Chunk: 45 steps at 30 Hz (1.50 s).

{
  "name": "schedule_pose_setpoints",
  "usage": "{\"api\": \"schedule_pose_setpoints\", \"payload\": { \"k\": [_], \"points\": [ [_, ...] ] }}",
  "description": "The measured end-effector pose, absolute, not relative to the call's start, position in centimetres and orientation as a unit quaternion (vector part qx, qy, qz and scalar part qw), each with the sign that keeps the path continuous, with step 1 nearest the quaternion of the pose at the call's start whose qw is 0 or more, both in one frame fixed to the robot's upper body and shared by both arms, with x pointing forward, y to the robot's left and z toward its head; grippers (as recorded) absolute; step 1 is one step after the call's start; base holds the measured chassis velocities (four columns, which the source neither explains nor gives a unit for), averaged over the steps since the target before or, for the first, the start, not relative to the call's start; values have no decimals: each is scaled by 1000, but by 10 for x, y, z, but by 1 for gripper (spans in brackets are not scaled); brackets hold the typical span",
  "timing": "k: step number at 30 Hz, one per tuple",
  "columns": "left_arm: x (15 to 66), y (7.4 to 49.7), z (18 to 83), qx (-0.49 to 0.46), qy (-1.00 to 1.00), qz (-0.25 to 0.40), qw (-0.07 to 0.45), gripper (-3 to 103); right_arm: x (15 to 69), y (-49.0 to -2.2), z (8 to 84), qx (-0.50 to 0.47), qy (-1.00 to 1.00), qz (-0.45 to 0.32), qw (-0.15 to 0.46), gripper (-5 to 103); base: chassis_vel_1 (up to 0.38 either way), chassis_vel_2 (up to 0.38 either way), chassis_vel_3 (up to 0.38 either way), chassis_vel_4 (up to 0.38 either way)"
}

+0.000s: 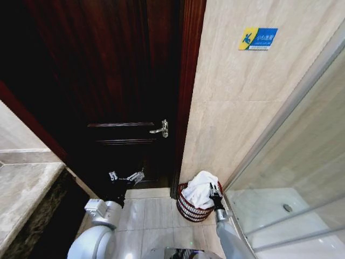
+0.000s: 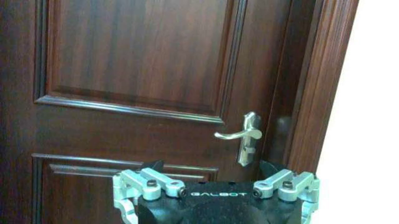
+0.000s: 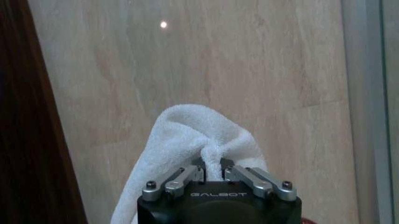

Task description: Discard the used towel into the hamper.

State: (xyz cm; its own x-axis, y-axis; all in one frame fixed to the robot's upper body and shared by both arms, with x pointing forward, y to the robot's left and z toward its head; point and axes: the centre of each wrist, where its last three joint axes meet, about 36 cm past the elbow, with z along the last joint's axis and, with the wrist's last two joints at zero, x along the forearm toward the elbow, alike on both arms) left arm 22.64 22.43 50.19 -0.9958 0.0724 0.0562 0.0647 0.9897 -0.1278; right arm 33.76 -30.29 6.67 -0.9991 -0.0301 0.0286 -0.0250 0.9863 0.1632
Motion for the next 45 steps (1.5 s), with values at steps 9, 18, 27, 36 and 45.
{"api": "schedule_pose_setpoints", "payload": {
  "k": [9,18,27,36,45],
  "points": [
    [226,224,502,-34,-997,63,30,100,321,-303,58,28,-996,-71,55,13,-80,62,84,-82],
    [226,224,502,-34,-997,63,30,100,294,-302,48,29,-990,-66,120,13,-180,164,178,-170],
    [226,224,502,-34,-997,63,30,100,265,-309,39,39,-977,-47,207,13,-18,3,-22,-3],
    [226,224,502,-34,-997,63,30,100,292,-309,37,21,-965,-55,257,13,0,0,0,0],
    [226,224,502,-34,-997,63,30,100,329,-309,40,25,-940,-42,337,13,0,0,0,0]
  ]
}}
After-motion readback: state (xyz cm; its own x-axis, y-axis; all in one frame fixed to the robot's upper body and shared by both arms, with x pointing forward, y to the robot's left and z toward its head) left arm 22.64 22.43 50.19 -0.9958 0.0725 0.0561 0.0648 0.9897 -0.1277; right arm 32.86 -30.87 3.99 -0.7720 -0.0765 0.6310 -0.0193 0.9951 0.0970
